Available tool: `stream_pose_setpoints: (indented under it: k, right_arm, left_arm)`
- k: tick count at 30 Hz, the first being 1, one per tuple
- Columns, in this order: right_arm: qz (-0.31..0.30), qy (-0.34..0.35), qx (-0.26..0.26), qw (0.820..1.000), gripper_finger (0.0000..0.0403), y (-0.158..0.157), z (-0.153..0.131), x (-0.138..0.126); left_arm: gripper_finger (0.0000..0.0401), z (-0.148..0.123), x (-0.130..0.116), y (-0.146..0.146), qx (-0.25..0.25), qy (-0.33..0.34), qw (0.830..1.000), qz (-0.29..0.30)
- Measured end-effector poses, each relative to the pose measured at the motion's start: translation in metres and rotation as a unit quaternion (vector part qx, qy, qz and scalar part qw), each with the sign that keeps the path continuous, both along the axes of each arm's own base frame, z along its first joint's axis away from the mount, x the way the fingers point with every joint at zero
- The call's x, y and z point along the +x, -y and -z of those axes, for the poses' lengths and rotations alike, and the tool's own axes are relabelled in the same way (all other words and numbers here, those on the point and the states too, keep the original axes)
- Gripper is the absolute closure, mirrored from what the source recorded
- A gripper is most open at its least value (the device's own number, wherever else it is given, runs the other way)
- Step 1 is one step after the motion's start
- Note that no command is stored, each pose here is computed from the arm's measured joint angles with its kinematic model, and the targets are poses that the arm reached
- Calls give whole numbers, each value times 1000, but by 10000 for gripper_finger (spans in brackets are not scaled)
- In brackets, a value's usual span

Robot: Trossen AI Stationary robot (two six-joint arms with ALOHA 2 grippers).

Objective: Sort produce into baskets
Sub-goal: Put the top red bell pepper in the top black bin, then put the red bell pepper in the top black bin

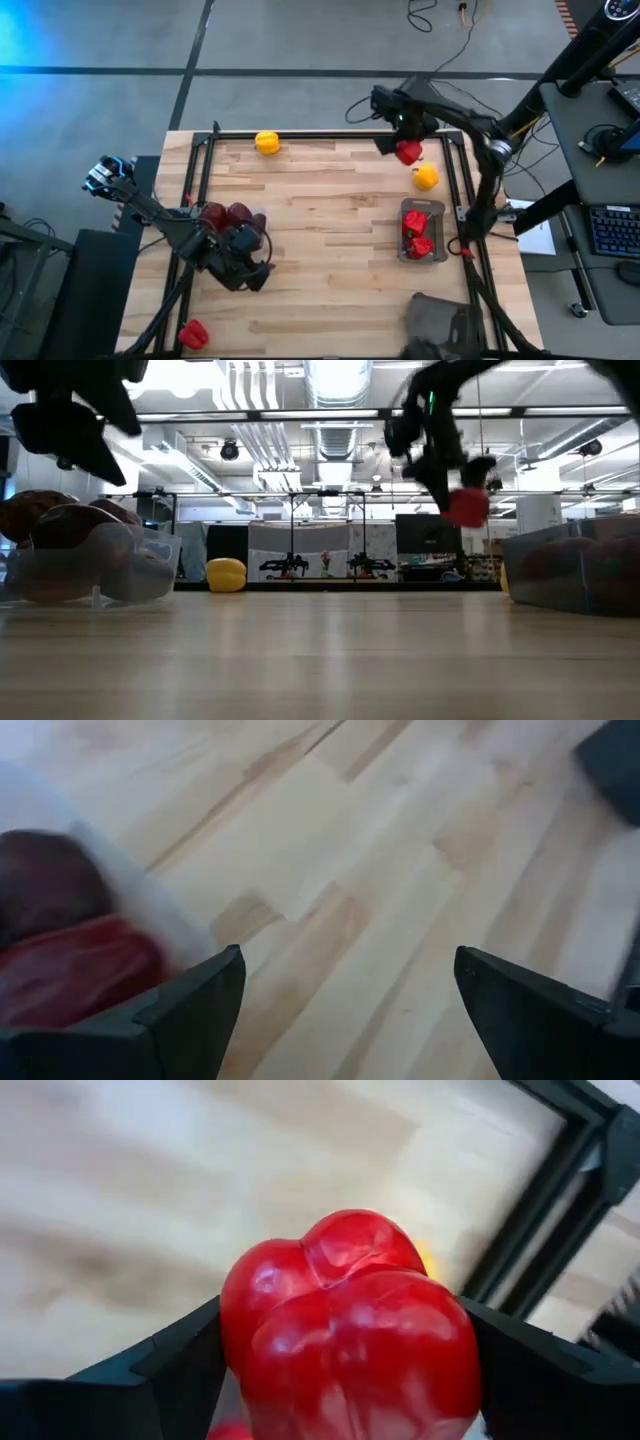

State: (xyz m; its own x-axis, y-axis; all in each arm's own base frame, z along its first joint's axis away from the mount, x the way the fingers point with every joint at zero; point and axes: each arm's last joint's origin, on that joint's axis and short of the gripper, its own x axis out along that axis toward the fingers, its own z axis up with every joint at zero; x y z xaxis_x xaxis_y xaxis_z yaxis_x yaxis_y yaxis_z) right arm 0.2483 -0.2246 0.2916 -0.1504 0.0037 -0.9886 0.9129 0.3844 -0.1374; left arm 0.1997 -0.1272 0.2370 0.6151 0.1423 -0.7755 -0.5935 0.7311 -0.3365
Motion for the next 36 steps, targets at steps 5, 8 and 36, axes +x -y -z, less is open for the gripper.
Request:
stream_pose_setpoints:
  k: [5,8,36]
  right_arm:
    - [-23,61,-47,997,73,-93,-43,5]
    - [-24,76,-52,995,73,-147,-47,-3]
    - [41,-5,-110,993,23,-209,76,-73]
  left_arm:
    - [60,-14,11,16,-4,106,994,41]
    - [60,-25,17,28,-1,181,981,70]
    - [60,-27,-25,172,-100,-124,973,166]
